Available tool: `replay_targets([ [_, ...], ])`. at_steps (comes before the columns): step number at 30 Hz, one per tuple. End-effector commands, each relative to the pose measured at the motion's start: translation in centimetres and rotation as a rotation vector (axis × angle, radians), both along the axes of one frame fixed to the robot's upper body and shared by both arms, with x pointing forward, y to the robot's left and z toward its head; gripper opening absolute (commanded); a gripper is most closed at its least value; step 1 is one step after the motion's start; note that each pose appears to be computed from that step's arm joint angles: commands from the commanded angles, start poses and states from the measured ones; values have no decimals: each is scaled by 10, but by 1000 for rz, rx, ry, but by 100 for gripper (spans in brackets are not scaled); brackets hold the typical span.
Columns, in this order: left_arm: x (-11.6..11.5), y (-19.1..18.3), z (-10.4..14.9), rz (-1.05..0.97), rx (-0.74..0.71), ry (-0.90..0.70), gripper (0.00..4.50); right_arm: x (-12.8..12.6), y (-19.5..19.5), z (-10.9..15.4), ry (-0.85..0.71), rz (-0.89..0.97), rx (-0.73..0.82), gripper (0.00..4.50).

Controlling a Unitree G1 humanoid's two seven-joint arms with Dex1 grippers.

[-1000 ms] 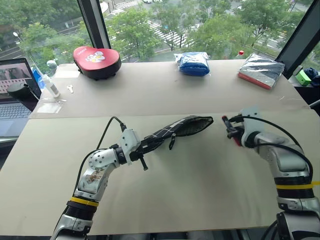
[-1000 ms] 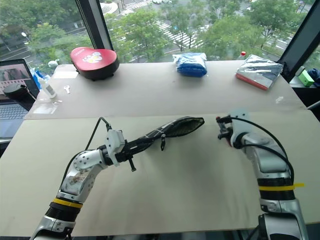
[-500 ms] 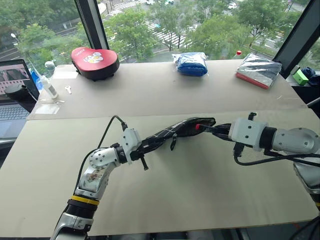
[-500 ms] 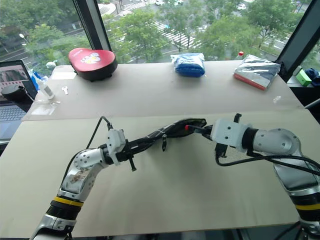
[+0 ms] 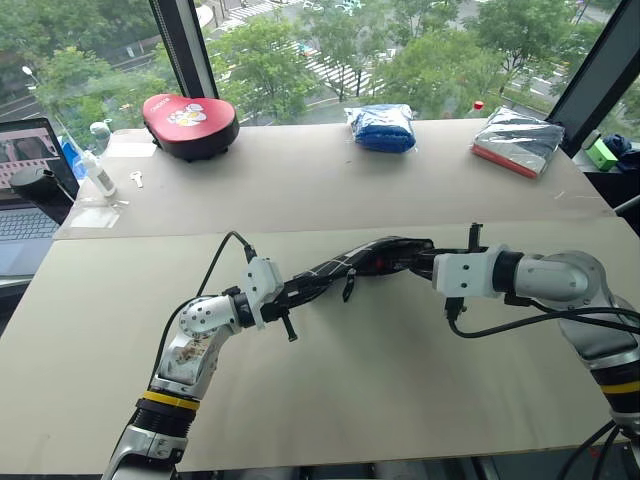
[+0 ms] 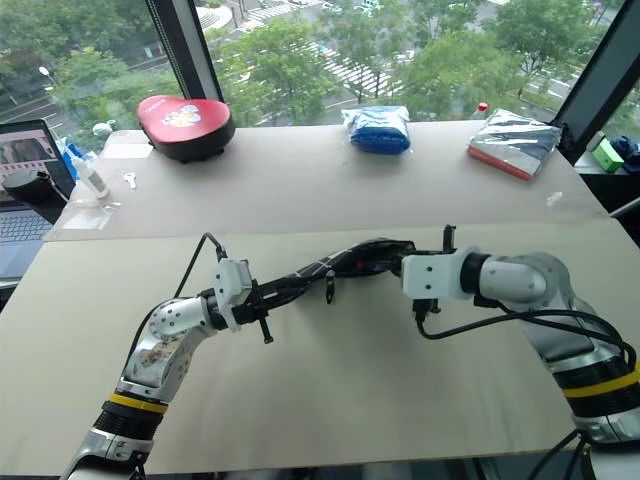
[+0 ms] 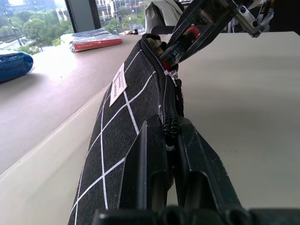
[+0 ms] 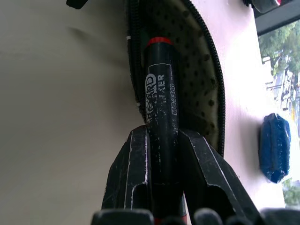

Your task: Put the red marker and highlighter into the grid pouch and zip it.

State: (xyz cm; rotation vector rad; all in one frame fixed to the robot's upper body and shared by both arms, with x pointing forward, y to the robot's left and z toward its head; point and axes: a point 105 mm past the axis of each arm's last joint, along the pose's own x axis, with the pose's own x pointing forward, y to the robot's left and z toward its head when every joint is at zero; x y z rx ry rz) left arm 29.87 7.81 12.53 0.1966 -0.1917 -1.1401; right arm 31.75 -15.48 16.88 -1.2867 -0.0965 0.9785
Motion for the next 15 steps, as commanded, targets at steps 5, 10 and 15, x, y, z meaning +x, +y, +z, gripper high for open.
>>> replay_targets([
  [5,-1,0,12,-9,-15,-53,0,4,17,-4,-117,133,-128,49],
  [10,0,0,13,-5,-17,-55,0,4,34,-9,-148,212,-143,49],
  [15,0,-1,13,-10,-18,-54,0,5,71,-2,-181,293,-57,49],
])
